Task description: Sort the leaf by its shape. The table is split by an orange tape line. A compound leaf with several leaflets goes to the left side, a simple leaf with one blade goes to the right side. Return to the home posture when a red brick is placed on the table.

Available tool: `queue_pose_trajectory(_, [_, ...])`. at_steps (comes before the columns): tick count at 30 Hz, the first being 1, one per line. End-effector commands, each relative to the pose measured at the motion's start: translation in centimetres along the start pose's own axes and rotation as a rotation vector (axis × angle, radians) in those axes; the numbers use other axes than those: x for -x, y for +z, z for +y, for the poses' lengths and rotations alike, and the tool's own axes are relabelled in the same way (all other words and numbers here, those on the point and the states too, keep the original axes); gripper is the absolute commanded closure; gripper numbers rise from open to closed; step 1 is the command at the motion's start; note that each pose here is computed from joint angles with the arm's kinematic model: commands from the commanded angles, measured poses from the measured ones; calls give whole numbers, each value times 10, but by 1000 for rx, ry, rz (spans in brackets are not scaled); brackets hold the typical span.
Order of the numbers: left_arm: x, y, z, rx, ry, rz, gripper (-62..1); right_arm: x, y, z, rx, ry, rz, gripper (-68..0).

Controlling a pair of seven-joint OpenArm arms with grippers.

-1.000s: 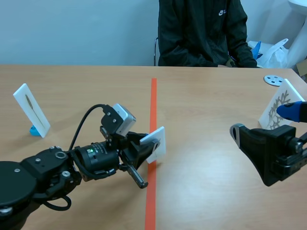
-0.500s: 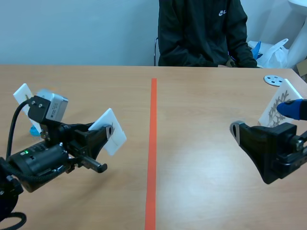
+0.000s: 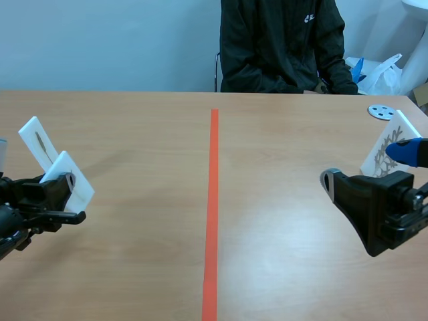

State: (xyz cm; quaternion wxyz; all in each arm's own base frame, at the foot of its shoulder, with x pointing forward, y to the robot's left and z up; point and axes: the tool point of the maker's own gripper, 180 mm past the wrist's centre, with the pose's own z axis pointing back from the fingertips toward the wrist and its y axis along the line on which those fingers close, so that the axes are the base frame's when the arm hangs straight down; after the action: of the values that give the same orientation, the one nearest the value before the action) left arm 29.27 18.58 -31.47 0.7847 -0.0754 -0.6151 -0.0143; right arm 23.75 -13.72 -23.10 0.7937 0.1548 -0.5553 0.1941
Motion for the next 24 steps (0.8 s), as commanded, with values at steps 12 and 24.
queue_pose_trajectory(12, [11, -22, 42, -135, 65, -49, -40, -8, -1, -3, -1, 17, -22, -679])
queue_pose_trajectory(24, [16, -48, 70, -237, 71, -89, -40, -7, -1, -3, 0, 15, -17, -679])
